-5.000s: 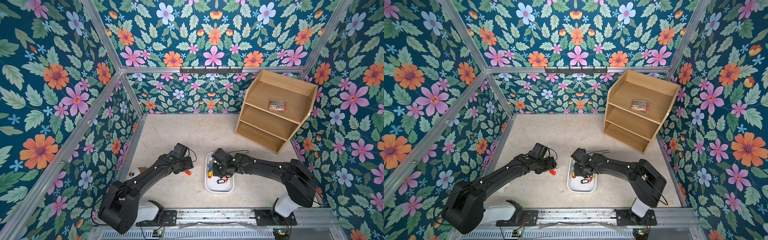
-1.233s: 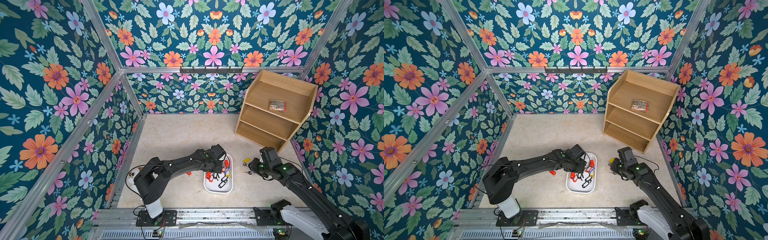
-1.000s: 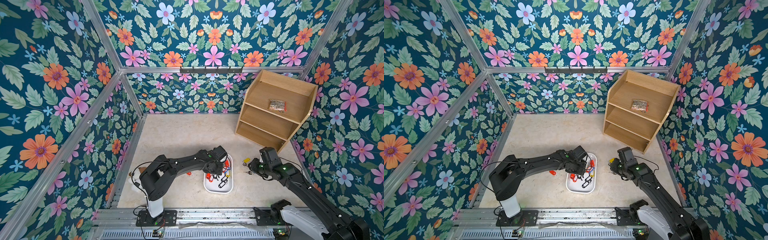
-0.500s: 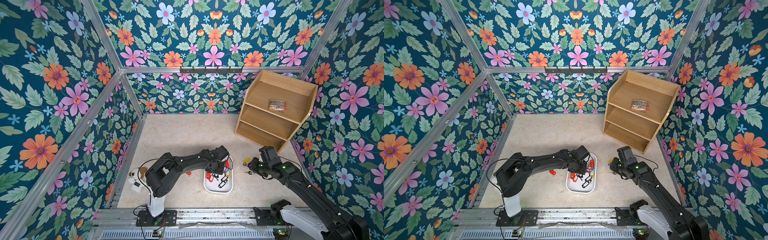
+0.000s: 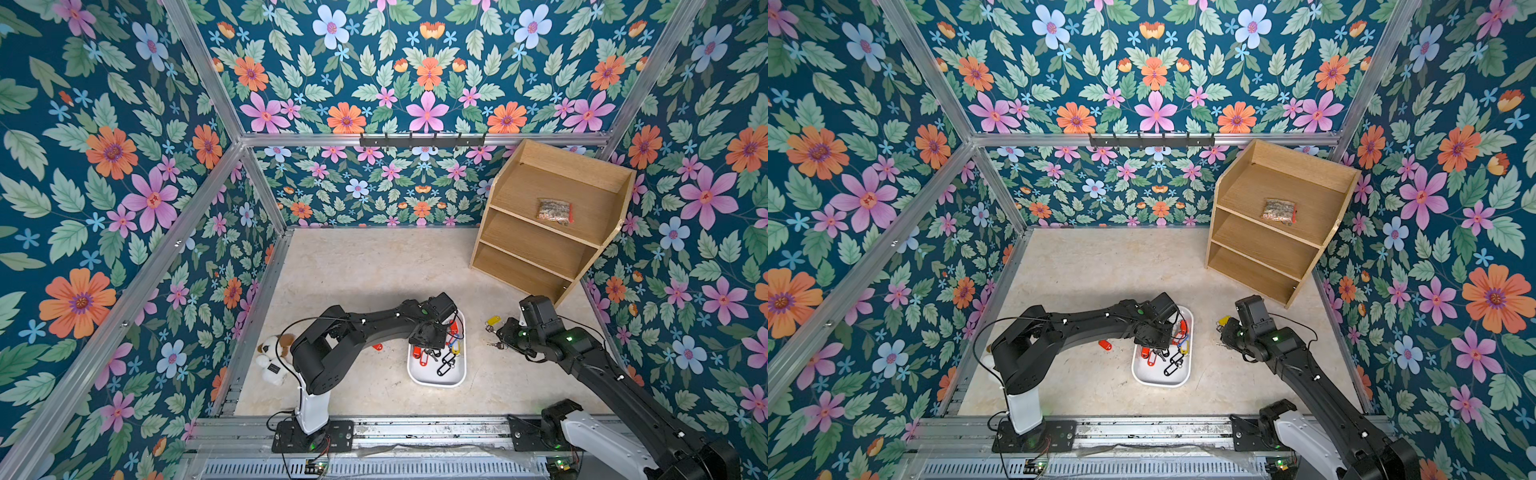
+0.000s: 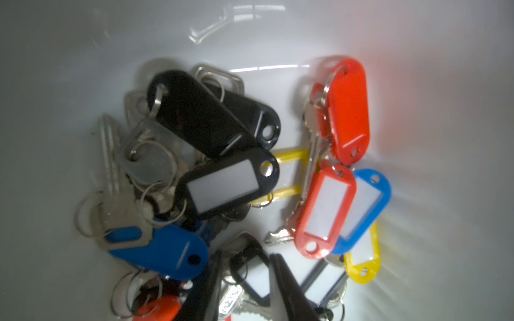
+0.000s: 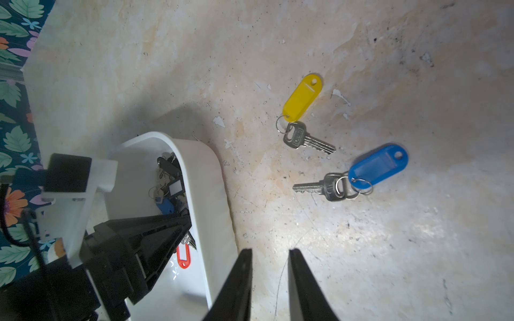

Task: Take the keys out of the storage box
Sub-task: Pick up the key from the storage box.

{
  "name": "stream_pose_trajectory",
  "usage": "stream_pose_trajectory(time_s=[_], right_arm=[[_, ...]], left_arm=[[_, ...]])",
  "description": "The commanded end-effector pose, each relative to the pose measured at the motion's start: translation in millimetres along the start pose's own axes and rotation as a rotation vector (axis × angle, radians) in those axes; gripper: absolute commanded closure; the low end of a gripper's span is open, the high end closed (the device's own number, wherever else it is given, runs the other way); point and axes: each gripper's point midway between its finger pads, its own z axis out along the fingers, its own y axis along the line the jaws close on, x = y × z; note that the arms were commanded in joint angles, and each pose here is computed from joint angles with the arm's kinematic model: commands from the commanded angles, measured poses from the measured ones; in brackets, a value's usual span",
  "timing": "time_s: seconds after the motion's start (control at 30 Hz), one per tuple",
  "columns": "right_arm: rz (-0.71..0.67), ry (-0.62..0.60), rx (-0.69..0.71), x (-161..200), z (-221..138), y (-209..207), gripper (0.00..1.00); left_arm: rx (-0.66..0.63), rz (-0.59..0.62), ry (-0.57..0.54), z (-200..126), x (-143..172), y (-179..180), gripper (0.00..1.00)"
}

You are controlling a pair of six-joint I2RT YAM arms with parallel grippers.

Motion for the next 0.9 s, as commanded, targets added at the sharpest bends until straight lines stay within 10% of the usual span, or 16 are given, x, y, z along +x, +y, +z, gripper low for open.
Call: stream_pose_trajectory(time_s=[0.0,0.87], right_arm=[[0.0,0.0,-0.001,1.3,-0.7,-0.9,0.73],[0.012,0.001,-0.003,5.2,-0.4,-4.8,0.74]], left_arm=[[-0.028,0.01,0.002,-5.1,2.0,5.9,0.66],[-0.094,0.149,0.071,7.6,16.1,4.8,0.7]])
